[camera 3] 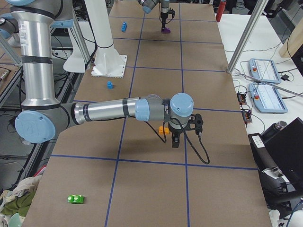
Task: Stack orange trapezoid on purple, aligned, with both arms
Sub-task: 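Close the left gripper on the purple block and lift it, then carry the purple block to the table center and lower it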
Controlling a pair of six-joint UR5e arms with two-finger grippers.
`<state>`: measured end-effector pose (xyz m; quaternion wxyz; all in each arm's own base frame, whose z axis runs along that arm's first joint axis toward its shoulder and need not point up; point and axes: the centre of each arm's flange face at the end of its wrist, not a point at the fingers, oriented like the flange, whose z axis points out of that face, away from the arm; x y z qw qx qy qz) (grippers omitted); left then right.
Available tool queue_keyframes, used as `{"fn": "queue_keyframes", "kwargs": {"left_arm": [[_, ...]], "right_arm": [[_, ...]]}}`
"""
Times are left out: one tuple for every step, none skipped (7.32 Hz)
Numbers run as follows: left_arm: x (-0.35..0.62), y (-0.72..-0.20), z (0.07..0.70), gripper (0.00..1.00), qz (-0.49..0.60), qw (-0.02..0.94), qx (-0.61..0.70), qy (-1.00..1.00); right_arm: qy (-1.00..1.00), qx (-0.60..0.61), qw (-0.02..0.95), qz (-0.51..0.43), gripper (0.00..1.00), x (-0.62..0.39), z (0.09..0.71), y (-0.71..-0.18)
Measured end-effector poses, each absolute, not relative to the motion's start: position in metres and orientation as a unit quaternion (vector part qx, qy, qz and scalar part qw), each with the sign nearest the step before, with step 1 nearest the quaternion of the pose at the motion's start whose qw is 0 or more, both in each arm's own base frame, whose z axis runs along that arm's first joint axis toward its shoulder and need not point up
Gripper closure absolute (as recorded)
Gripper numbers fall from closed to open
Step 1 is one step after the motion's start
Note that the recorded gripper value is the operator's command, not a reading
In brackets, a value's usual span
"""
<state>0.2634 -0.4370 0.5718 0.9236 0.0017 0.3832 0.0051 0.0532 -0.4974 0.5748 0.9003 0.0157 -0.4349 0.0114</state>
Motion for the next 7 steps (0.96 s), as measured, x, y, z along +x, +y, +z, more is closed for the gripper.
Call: {"fn": "queue_keyframes", "kwargs": {"left_arm": [[0.263,-0.437,0.569,1.0,0.008,0.923,0.004,0.385],[0.263,-0.437,0.559,1.0,0.012,0.921,0.012,0.39],[0.262,-0.437,0.541,1.0,0.02,0.916,0.027,0.4],[0.262,-0.439,0.52,1.0,0.037,0.911,0.052,0.408],[0.265,-0.445,0.496,1.0,0.063,0.904,0.086,0.413],[0.273,-0.457,0.47,1.0,0.084,0.897,0.115,0.419],[0.294,-0.471,0.433,1.0,0.102,0.889,0.134,0.426]], "right_arm": [[-0.435,0.016,0.9,0.011,0.0,0.053,0.575,-0.498],[-0.435,0.016,0.9,0.011,0.0,0.053,0.574,-0.498],[-0.434,0.017,0.901,0.01,0.0,0.053,0.573,-0.499],[-0.434,0.016,0.901,0.011,0.0,0.053,0.574,-0.5],[-0.434,0.014,0.901,0.012,0.0,0.053,0.576,-0.5],[-0.434,0.013,0.901,0.013,0.0,0.053,0.578,-0.5],[-0.434,0.013,0.901,0.013,0.0,0.053,0.578,-0.5]]}}
